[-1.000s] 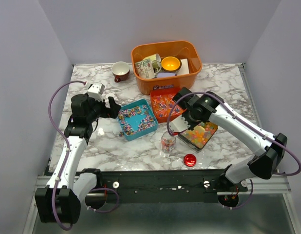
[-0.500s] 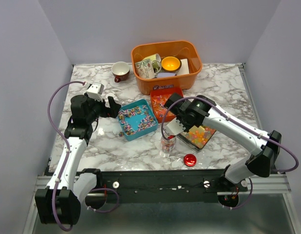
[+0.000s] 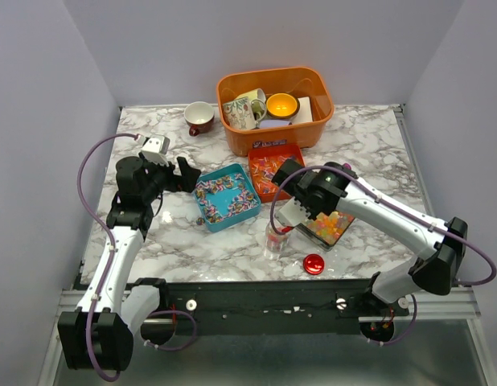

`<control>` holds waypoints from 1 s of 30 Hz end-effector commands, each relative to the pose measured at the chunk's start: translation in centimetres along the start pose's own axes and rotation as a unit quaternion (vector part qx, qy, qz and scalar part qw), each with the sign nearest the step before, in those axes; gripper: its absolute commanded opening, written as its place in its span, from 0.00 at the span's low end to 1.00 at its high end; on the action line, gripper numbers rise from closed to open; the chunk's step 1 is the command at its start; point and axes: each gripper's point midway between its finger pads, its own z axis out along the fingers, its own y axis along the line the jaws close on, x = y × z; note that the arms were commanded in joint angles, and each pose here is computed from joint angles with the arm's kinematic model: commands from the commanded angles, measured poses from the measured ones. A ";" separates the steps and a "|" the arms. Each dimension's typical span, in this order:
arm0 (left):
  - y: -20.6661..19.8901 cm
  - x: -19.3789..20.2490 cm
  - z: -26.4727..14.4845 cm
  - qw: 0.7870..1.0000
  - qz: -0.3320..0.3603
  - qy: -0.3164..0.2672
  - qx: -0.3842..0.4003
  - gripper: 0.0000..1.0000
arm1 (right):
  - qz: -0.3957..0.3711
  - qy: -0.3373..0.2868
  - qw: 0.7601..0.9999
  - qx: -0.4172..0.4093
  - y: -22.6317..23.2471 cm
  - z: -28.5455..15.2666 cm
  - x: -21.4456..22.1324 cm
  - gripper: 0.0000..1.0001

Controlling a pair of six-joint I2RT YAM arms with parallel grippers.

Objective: Pack the candies
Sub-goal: Place the fake candies in the packing bottle, then adjust the spatula.

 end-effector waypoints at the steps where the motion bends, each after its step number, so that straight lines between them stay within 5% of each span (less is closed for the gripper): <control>1: -1.5 -0.5 0.2 0.999 -0.021 -0.020 0.042 0.99 | -0.070 0.036 0.995 -0.058 3.3 -1.4 2.0 0.01; 6: -6.0 -2.6 -0.6 0.984 -0.075 -0.044 0.159 0.99 | -0.015 -0.006 1.000 -0.026 1.6 -2.8 1.6 0.01; 10: -9.6 -3.5 -2.1 0.960 -0.094 -0.038 0.263 0.84 | 0.123 -0.116 0.985 -0.019 -1.1 -3.7 -0.8 0.01; 12: -11.2 -3.2 -3.1 0.943 -0.085 -0.013 0.321 0.63 | 0.182 -0.168 0.968 -0.050 -1.8 -2.7 -2.4 0.01; 15: -12.4 -2.4 -3.4 0.923 -0.090 0.032 0.372 0.20 | 0.243 -0.216 0.944 -0.059 -3.7 -1.4 -3.9 0.01; 18: -12.6 -2.0 -2.5 0.919 -0.090 0.059 0.379 0.03 | 0.275 -0.257 0.925 -0.043 -6.0 -0.7 -5.2 0.01; 30: -16.2 -0.7 2.5 0.905 -0.091 0.118 0.398 0.00 | 0.347 -0.346 0.872 0.013 -11.5 -2.6 -7.1 0.01</control>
